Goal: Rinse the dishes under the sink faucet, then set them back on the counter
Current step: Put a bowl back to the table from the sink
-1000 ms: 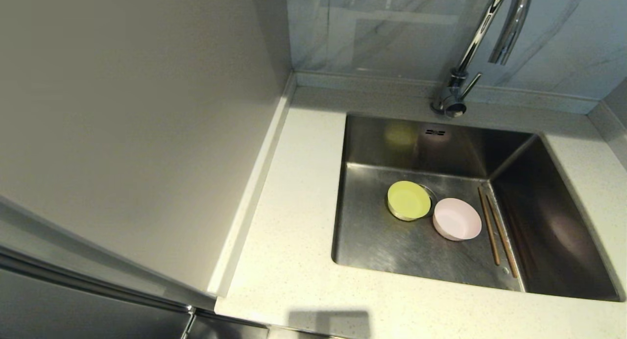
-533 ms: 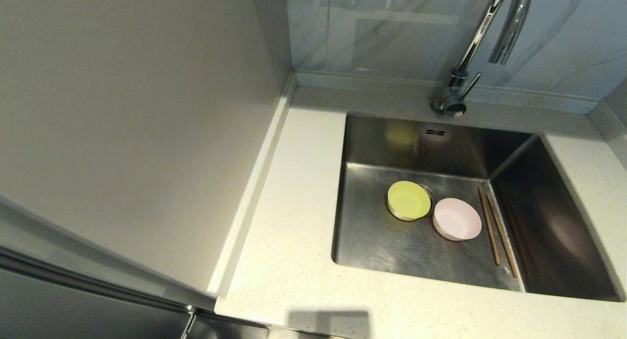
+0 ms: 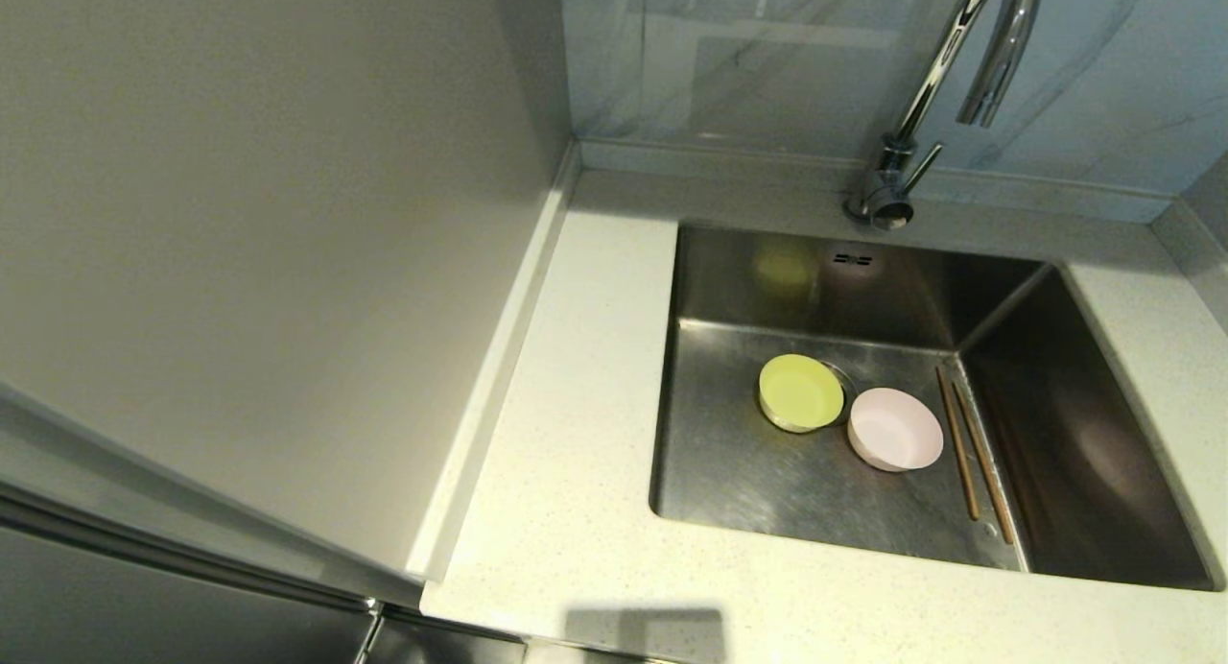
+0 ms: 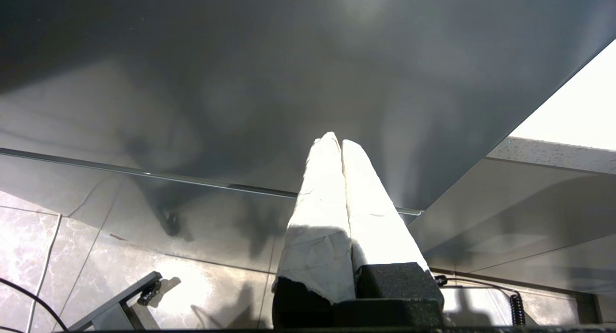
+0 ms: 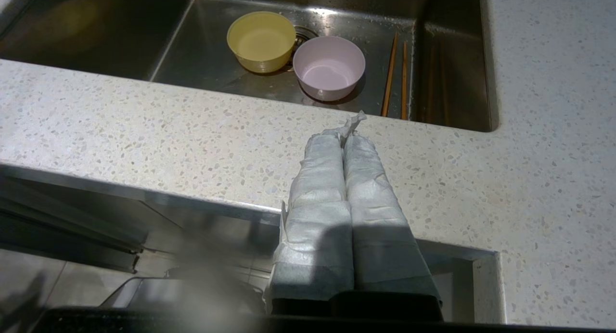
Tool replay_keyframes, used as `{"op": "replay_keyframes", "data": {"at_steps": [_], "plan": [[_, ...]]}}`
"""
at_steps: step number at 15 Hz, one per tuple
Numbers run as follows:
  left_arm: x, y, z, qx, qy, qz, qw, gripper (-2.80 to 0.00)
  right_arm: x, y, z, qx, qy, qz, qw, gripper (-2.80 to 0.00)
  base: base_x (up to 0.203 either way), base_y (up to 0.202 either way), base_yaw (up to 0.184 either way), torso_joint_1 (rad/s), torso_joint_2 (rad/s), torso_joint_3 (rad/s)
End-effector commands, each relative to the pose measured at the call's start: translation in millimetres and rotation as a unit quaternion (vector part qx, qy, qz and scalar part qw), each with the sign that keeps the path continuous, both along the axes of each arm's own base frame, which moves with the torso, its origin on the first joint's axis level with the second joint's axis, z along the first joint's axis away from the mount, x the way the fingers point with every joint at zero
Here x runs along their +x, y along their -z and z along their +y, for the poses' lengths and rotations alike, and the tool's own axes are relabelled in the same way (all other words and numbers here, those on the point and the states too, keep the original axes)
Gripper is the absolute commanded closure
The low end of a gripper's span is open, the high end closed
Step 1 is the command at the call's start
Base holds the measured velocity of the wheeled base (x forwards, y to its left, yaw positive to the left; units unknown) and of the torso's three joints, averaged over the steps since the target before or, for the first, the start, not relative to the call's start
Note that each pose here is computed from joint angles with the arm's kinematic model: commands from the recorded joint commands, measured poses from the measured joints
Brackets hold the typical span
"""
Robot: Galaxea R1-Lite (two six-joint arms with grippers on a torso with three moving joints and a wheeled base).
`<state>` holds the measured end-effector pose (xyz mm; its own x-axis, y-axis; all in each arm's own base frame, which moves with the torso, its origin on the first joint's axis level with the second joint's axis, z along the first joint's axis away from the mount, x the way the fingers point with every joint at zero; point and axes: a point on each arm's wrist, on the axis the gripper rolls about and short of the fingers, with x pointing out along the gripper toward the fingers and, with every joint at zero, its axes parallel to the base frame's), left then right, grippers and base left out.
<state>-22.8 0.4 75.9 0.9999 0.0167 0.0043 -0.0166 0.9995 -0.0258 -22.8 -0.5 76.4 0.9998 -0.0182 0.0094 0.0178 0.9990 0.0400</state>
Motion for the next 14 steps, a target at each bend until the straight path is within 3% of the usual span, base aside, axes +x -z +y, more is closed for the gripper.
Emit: {"op": "replay_keyframes", "data": {"at_steps": [1, 5, 7, 10, 12, 14], "plan": [[-0.2, 0.0, 0.0, 0.0, 0.0, -0.002, 1.0, 0.0, 0.0, 0.0, 0.0, -0.001, -0.001, 0.0, 1.0, 0.0, 0.0, 0.0, 0.0, 0.0, 0.0, 0.0], [-0.2, 0.0, 0.0, 0.0, 0.0, -0.002, 1.0, 0.0, 7.2, -12.8, -0.4, -0.005, 0.008, 0.04, 0.999, 0.0, 0.0, 0.0, 0.0, 0.0, 0.0, 0.0], [-0.2, 0.0, 0.0, 0.0, 0.0, -0.002, 1.0, 0.0, 19.3, -45.8, -0.7, -0.013, 0.015, 0.07, 0.997, 0.0, 0.0, 0.0, 0.0, 0.0, 0.0, 0.0], [-0.2, 0.0, 0.0, 0.0, 0.0, -0.002, 1.0, 0.0, 51.5, -124.4, -1.8, -0.021, 0.038, 0.104, 0.994, 0.0, 0.0, 0.0, 0.0, 0.0, 0.0, 0.0], [-0.2, 0.0, 0.0, 0.0, 0.0, -0.002, 1.0, 0.0, 70.9, -165.3, -3.3, -0.037, 0.067, 0.173, 0.982, 0.0, 0.0, 0.0, 0.0, 0.0, 0.0, 0.0], [-0.2, 0.0, 0.0, 0.0, 0.0, -0.002, 1.0, 0.0, 85.6, -190.2, -4.4, -0.054, 0.083, 0.279, 0.955, 0.0, 0.0, 0.0, 0.0, 0.0, 0.0, 0.0]]}}
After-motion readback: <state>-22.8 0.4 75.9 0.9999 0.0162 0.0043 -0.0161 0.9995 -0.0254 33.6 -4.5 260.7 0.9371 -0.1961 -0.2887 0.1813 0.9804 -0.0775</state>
